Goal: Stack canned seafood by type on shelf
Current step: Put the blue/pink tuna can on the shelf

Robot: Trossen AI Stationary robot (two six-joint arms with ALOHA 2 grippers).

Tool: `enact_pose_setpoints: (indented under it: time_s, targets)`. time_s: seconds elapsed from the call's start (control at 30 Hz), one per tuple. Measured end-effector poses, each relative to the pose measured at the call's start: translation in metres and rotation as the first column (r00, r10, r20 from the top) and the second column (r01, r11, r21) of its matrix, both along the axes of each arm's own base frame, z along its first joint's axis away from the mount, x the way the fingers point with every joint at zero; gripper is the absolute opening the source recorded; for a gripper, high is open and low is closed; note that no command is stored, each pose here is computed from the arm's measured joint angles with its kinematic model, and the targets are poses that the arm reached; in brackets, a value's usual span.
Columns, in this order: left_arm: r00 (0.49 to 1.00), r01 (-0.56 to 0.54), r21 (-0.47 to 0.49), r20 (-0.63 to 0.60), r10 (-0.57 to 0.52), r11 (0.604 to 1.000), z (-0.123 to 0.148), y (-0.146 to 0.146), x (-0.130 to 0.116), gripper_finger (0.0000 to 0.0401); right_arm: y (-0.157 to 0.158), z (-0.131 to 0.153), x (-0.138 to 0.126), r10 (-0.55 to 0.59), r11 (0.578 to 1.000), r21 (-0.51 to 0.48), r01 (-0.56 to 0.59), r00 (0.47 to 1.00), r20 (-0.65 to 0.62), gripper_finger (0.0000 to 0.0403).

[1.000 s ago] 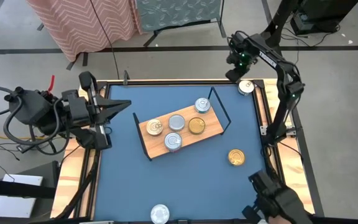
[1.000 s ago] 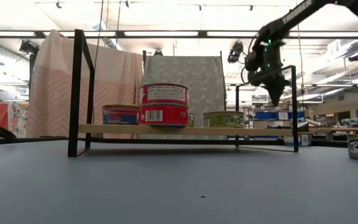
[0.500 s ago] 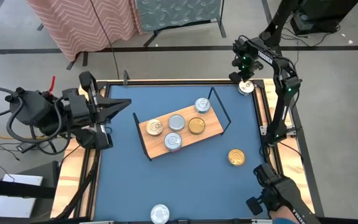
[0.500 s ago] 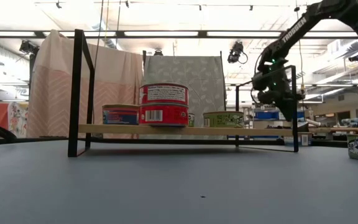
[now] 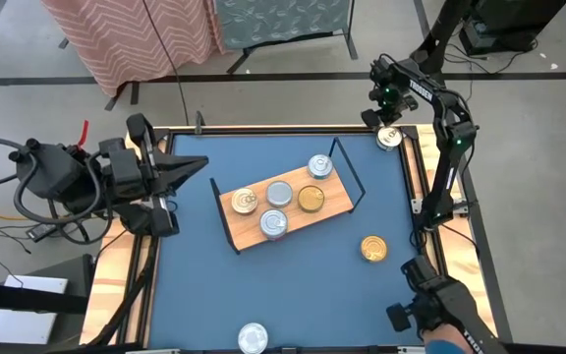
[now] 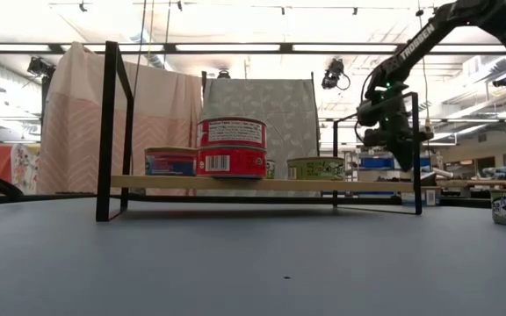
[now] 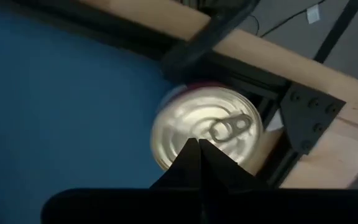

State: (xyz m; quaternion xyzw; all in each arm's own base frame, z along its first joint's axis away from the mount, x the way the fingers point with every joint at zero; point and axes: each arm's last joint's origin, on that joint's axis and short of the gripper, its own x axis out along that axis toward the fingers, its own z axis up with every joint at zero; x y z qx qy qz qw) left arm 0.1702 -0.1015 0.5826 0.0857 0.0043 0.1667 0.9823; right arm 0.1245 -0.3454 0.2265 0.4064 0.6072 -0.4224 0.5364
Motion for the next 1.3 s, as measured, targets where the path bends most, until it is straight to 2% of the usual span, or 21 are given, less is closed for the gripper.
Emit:
enact_pose_setpoints:
  time_s: [0.27,0.43,0.47,0.5,0.57,0.6,0.67,0.73,0.83,1.07,1.2,1.3]
  targets:
    - [1.0,0.0,0.001,0.0,0.0,1.0,0.0,0.0,0.0,0.0006,-0.009,0.011,-0.004,-0.143,0.989,-0.023,0.147,0.981,0.131,0.0]
    - [1.0,0.0,0.008,-0.004,0.0,1.0,0.0,0.0,0.0,0.0006,-0.015,0.012,-0.001,-0.168,0.982,-0.051,0.183,0.963,0.213,0.0]
    - [1.0,0.0,0.014,-0.006,0.0,1.0,0.0,0.0,0.0,0.0006,-0.019,0.012,0.002,-0.171,0.979,-0.058,0.194,0.944,0.284,0.0]
    - [1.0,-0.001,0.026,-0.01,0.001,1.0,0.0,0.0,0.0,0.0006,-0.024,0.012,0.005,-0.175,0.975,-0.057,0.214,0.902,0.395,0.0]
    - [1.0,-0.012,0.048,-0.016,0.012,0.999,0.0,0.001,-0.001,0.0006,-0.036,0.013,0.016,-0.168,0.962,-0.071,0.262,0.78,0.603,0.0]
    - [0.999,-0.029,0.051,-0.016,0.03,0.998,0.001,0.002,-0.001,0.0006,-0.041,0.015,0.023,-0.153,0.954,-0.093,0.285,0.732,0.664,0.0]
    - [0.997,-0.075,0.043,-0.006,0.075,0.996,0.002,0.005,0.0,0.0006,-0.047,0.021,0.039,-0.133,0.928,-0.148,0.341,0.677,0.724,0.0]
    - [0.994,-0.105,0.034,-0.002,0.106,0.994,0.002,0.01,0.002,0.0006,-0.049,0.023,0.05,-0.155,0.892,-0.193,0.41,0.677,0.72,0.0]
    - [0.991,-0.136,0.017,0.009,0.136,0.991,0.003,0.015,0.004,0.0006,-0.049,0.02,0.049,-0.242,0.849,-0.194,0.491,0.689,0.683,0.0]
    - [0.982,-0.185,-0.015,0.03,0.185,0.983,0.004,0.023,0.01,0.0006,-0.038,-0.03,0.022,-0.482,0.802,-0.021,0.597,0.668,0.567,0.0]
    - [0.976,-0.218,-0.007,0.023,0.218,0.976,0.003,0.026,0.014,0.0006,-0.017,-0.063,0.014,-0.563,0.791,0.056,0.609,0.689,0.456,0.0]
    - [0.964,-0.266,0.016,0.016,0.266,0.964,0.004,0.033,0.013,0.0006,-0.008,-0.068,0.011,-0.583,0.777,0.06,0.627,0.679,0.446,0.0]
